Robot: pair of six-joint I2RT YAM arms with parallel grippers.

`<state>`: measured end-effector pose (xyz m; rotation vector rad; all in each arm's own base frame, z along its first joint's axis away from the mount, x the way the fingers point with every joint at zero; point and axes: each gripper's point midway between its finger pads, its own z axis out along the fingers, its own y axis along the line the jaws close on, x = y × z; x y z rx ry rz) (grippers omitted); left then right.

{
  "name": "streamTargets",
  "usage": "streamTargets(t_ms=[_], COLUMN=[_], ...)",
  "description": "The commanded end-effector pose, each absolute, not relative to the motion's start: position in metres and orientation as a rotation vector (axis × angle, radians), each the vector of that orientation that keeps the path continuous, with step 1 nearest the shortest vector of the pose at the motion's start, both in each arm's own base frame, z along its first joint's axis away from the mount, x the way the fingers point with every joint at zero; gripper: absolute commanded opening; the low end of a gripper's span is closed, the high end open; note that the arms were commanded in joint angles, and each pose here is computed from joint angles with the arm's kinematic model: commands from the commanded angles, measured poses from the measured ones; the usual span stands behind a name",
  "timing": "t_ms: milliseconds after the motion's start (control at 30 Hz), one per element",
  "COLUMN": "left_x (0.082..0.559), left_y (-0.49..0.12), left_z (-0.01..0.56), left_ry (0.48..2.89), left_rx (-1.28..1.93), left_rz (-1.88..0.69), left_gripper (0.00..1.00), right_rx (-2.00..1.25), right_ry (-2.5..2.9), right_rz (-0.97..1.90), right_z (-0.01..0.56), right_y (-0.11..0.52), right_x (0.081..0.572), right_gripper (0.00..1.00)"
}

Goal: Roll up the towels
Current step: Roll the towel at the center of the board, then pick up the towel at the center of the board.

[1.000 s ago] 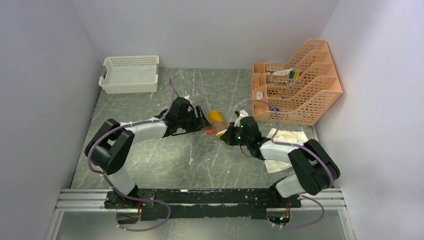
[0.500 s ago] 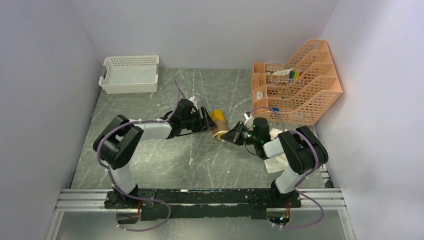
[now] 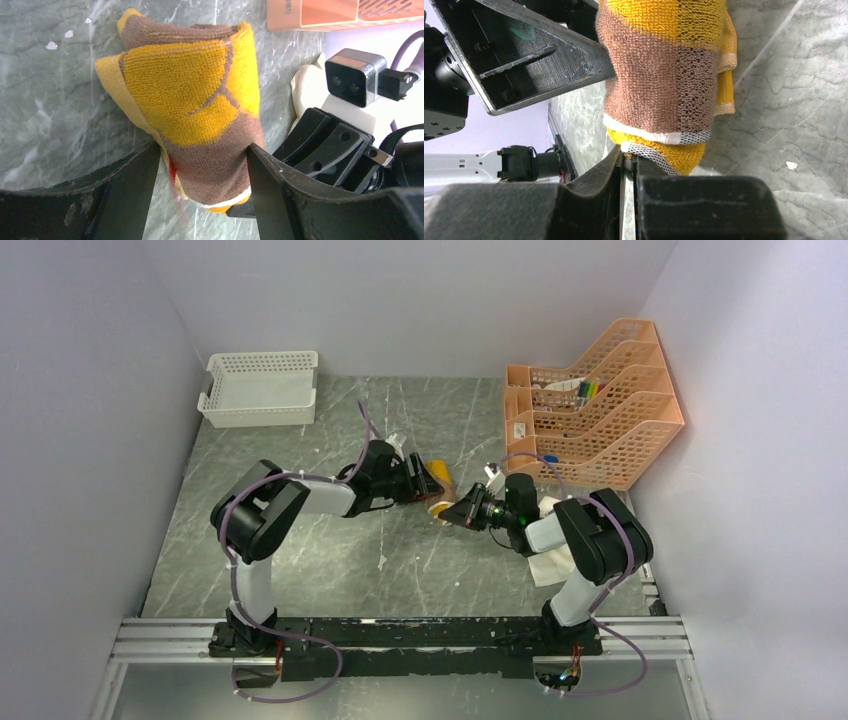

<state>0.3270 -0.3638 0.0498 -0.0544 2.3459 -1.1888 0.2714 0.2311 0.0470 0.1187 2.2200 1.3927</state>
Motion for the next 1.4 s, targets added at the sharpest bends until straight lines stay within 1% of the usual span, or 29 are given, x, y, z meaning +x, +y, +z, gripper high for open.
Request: streamTargets(t_ms=[0,167,233,267,300,500,533,633,833,933,1067,1133,1167,1200,1233,1267,1300,1367], left_x=[0.339,0.337,0.336,0.335,0.336,0.335,0.335,0.336,0.332,0.329,0.328,0.328,0.329,0.33,0.33,0.332,0.335,0.341], left_y=[-0.381,-0.385,-0.387,-0.388,-0.388,-0.393,-0.393,-0.392,-0.394,-0.393,-0.392,-0.391,-0.39,-0.389,-0.387,-0.386,-0.383,-0.378], left_z=[0.069,0.061,0.056,0.053,0.051,0.041,0.039,0.03,0.006,-0.006,-0.015,-0.017,-0.017,-0.017,-0.017,-0.016,-0.015,-0.011], left_ry=[2.245,2.225,2.227,2.231,2.234,2.264,2.275,2.314,2.398,2.42,2.441,2.448,2.449,2.452,2.457,2.456,2.449,2.445], left_rx=[-0.047,-0.105,-0.12,-0.131,-0.139,-0.12,-0.117,-0.105,-0.069,-0.066,-0.056,-0.046,-0.038,-0.031,-0.025,-0.021,-0.016,0.001], left_rz=[-1.258,-1.312,-1.328,-1.334,-1.334,-1.286,-1.27,-1.21,-1.118,-1.104,-1.082,-1.061,-1.047,-1.032,-1.016,-0.994,-0.971,-0.925], left_gripper=[0.75,0.76,0.77,0.91,1.0,1.0,0.99,0.92,0.85,0.79,0.71,0.64,0.6,0.54,0.39,0.32,0.3,0.3], right_rx=[0.077,0.069,0.06,0.057,0.055,0.043,0.04,0.039,0.02,-0.017,-0.05,-0.054,-0.054,-0.055,-0.061,-0.068,-0.076,-0.114], right_ry=[2.223,2.234,2.238,2.245,2.248,2.262,2.264,2.262,2.255,2.269,2.279,2.277,2.276,2.276,2.276,2.278,2.277,2.28], right_rz=[1.414,1.437,1.442,1.446,1.448,1.444,1.443,1.444,1.451,1.414,1.39,1.4,1.403,1.404,1.403,1.402,1.399,1.371], right_z=[0.046,0.043,0.042,0.04,0.039,0.036,0.035,0.036,0.042,0.043,0.045,0.046,0.046,0.047,0.048,0.048,0.05,0.053], right_y=[0.234,0.236,0.238,0.238,0.238,0.238,0.238,0.238,0.24,0.242,0.245,0.246,0.246,0.246,0.247,0.247,0.247,0.246], right_x=[0.272,0.271,0.27,0.269,0.269,0.267,0.267,0.267,0.268,0.268,0.267,0.266,0.266,0.266,0.265,0.265,0.265,0.265], right_gripper=[0.03,0.03,0.03,0.03,0.03,0.03,0.03,0.03,0.02,0.03,0.03,0.04,0.06,0.1,0.19,0.3,0.41,0.63])
